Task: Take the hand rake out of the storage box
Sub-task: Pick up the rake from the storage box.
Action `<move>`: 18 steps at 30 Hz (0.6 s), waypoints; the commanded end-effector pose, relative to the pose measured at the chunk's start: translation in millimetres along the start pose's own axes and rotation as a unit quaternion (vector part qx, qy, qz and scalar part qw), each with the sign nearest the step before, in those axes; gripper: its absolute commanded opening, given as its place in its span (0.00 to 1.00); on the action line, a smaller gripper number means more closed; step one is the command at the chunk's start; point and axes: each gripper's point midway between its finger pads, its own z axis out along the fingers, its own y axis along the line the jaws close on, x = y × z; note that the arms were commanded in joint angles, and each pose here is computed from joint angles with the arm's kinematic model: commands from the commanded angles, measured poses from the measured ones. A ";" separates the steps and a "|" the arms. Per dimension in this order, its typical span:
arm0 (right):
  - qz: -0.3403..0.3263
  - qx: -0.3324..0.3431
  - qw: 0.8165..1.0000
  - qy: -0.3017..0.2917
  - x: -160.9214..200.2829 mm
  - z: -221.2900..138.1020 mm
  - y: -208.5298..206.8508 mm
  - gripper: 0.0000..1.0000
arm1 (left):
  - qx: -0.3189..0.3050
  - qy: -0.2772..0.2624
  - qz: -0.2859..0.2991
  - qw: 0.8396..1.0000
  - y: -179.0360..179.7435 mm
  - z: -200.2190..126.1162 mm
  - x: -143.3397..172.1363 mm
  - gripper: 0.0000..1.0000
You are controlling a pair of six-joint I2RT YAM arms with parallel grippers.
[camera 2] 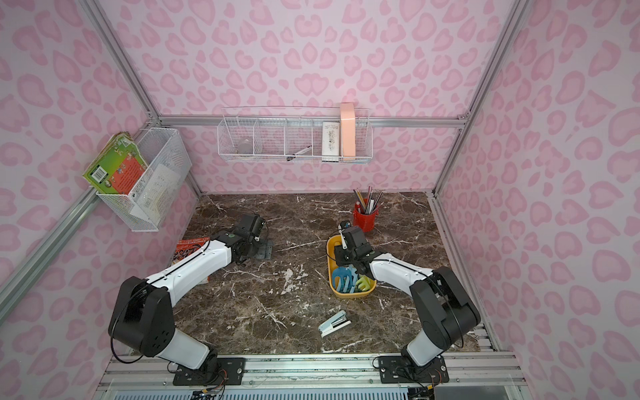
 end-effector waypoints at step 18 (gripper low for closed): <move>0.019 -0.006 0.998 0.066 26.1 19.4 13.4 0.42 | -0.010 -0.002 -0.006 1.000 4.8 -4.1 -0.4 0.95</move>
